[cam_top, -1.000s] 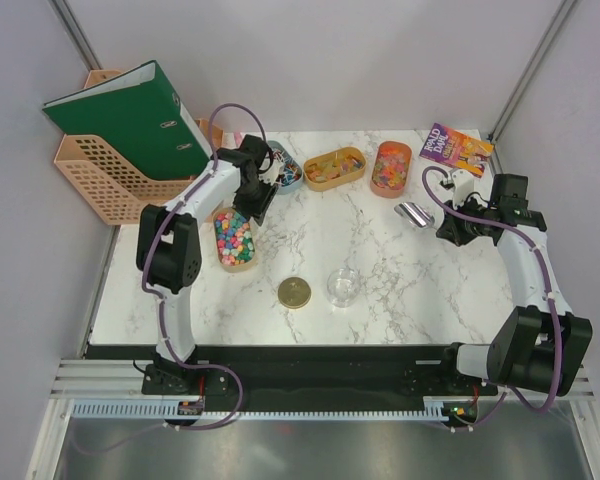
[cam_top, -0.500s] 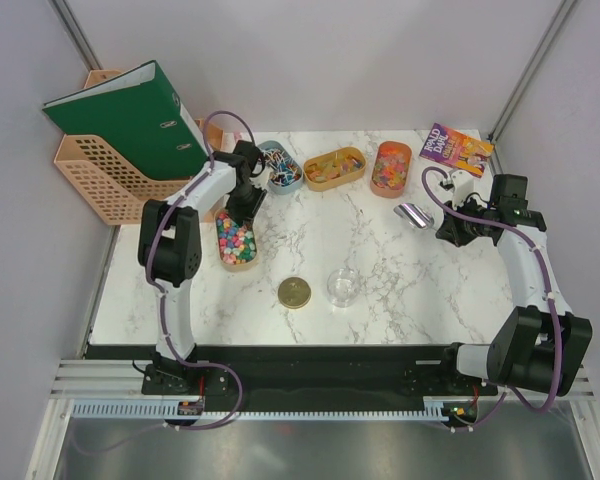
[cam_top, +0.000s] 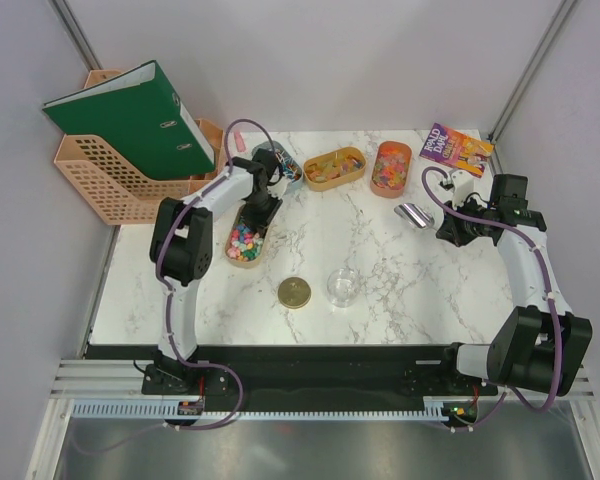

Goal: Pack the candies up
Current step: Move the storage box to the center of the board.

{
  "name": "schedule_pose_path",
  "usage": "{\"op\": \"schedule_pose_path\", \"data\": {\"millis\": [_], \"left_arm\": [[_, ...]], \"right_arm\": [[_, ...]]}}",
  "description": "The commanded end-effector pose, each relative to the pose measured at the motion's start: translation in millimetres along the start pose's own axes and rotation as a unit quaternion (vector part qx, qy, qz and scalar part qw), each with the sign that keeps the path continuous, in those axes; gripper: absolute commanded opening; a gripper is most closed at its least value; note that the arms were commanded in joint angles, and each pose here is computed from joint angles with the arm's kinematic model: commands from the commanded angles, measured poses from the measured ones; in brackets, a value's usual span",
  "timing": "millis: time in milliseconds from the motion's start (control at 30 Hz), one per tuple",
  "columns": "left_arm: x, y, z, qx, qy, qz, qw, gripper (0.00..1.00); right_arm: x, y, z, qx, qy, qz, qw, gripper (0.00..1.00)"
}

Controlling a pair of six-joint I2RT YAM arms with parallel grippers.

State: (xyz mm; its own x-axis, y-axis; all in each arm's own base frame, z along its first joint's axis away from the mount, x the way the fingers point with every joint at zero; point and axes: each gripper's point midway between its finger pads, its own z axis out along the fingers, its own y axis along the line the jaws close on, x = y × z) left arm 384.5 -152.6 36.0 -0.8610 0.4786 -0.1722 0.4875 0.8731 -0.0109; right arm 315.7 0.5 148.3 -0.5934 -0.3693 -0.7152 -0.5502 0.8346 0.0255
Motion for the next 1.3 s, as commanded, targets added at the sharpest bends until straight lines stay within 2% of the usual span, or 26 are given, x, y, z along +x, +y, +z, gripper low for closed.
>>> {"op": "schedule_pose_path", "data": {"millis": [0,233,367,633,700,867,1033,1100,1167,1267], "left_arm": [[-5,-42,4,0.036,-0.001,0.07,0.997,0.33],[-11,-99,23,0.038,-0.006,0.178,0.983,0.34],[-36,-124,31,0.028,-0.043,0.246,0.968,0.36],[-74,-177,43,0.057,-0.108,0.397,0.91,0.38],[-79,-185,42,0.066,-0.122,0.421,0.896,0.38],[-81,-200,34,0.087,-0.136,0.449,0.879,0.4],[-75,-223,19,0.136,-0.161,0.491,0.845,0.41],[-76,-229,10,0.134,-0.172,0.5,0.838,0.42],[-90,-232,-25,0.125,-0.208,0.491,0.837,0.42],[-104,-223,-85,0.097,-0.262,0.485,0.829,0.48]], "right_arm": [[-16,-5,-5,0.008,-0.019,-0.019,1.0,0.0],[-12,-5,-4,0.01,-0.014,-0.019,1.0,0.0],[-8,-3,-3,0.007,-0.01,-0.015,1.0,0.0],[-5,-3,-3,0.009,-0.007,-0.021,1.0,0.0],[-5,-4,-4,0.012,-0.004,-0.024,1.0,0.0],[-1,-3,-4,0.011,0.001,-0.027,1.0,0.0],[3,-2,-3,0.007,0.007,-0.025,1.0,0.0],[5,-3,-4,0.007,0.013,-0.038,0.999,0.0],[0,-8,-9,0.013,0.016,-0.069,0.997,0.0],[-8,-11,-18,0.005,0.023,-0.13,0.991,0.0]]}}
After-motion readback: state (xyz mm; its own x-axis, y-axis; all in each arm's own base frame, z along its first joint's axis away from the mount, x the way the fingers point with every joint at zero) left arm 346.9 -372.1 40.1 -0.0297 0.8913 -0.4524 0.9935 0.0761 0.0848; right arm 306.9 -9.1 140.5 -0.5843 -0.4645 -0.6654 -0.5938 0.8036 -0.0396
